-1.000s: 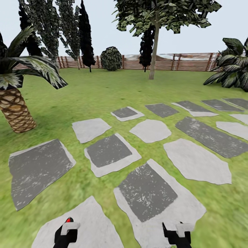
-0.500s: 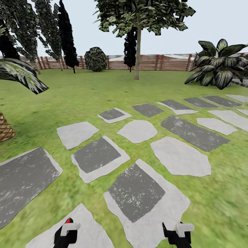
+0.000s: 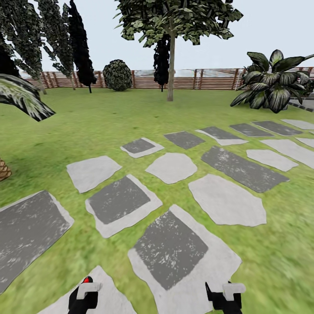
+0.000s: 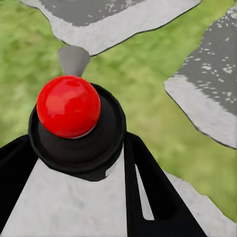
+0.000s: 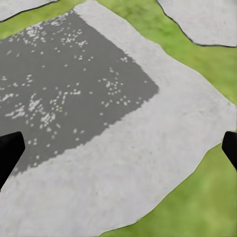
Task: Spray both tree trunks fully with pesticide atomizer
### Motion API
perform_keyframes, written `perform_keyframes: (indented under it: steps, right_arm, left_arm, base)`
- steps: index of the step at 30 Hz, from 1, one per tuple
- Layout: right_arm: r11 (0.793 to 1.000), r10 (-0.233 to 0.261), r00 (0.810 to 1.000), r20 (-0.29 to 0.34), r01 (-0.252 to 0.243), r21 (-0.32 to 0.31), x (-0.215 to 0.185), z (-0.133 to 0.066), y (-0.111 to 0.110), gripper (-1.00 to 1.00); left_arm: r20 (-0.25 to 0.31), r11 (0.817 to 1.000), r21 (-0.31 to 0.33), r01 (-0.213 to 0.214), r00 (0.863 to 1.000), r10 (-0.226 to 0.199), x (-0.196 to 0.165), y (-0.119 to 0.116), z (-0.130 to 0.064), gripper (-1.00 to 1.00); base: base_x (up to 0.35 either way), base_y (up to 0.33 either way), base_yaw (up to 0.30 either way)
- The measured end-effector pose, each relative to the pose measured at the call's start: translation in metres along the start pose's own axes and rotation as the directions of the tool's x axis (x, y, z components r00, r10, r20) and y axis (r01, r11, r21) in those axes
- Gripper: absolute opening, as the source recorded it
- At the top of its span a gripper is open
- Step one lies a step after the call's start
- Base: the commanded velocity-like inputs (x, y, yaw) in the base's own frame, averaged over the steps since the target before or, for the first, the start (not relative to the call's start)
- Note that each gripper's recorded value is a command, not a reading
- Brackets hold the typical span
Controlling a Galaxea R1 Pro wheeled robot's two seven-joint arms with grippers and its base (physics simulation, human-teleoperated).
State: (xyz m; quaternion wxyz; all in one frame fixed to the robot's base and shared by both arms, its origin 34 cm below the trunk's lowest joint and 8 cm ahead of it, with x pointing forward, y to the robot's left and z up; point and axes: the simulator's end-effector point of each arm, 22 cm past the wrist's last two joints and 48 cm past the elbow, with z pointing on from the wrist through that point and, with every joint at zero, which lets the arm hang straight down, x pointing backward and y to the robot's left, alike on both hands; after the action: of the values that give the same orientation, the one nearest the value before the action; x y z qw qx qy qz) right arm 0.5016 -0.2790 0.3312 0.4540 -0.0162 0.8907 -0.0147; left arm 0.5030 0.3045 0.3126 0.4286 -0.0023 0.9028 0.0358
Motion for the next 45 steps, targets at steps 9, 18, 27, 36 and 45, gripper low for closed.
perform_keyframes:
  steps: [9,18,27,36,45]
  right_arm:
    - [1.0,-0.001,1.0,-0.018,0.001,-0.003,0.008,-0.002,0.001,1.0]
    - [1.0,-0.002,1.0,-0.019,0.002,-0.003,0.009,-0.002,0.001,1.0]
    - [1.0,0.0,1.0,-0.02,0.0,0.0,0.009,-0.002,0.0,1.0]
    - [1.0,-0.001,1.0,-0.018,0.001,-0.001,0.008,-0.002,0.001,1.0]
    - [1.0,-0.001,1.0,-0.018,0.001,-0.001,0.008,-0.002,0.001,1.0]
  left_arm:
    - [-0.004,1.0,-0.005,0.007,1.0,-0.007,0.001,0.001,0.0,-1.0]
    - [-0.003,1.0,-0.006,0.008,1.0,-0.008,0.001,0.001,0.0,-1.0]
    - [-0.007,1.0,-0.006,0.006,1.0,-0.006,0.002,0.002,0.0,-1.0]
    - [-0.01,1.0,-0.006,0.005,1.0,-0.005,0.003,0.002,0.0,-1.0]
    - [-0.009,0.999,-0.031,0.031,0.999,-0.031,0.004,0.011,-0.001,-1.0]
  base:
    - [0.337,0.0,0.0]
    - [0.339,0.0,0.0]
    - [0.339,0.0,0.0]
    - [0.339,0.0,0.0]
    - [0.339,0.0,0.0]
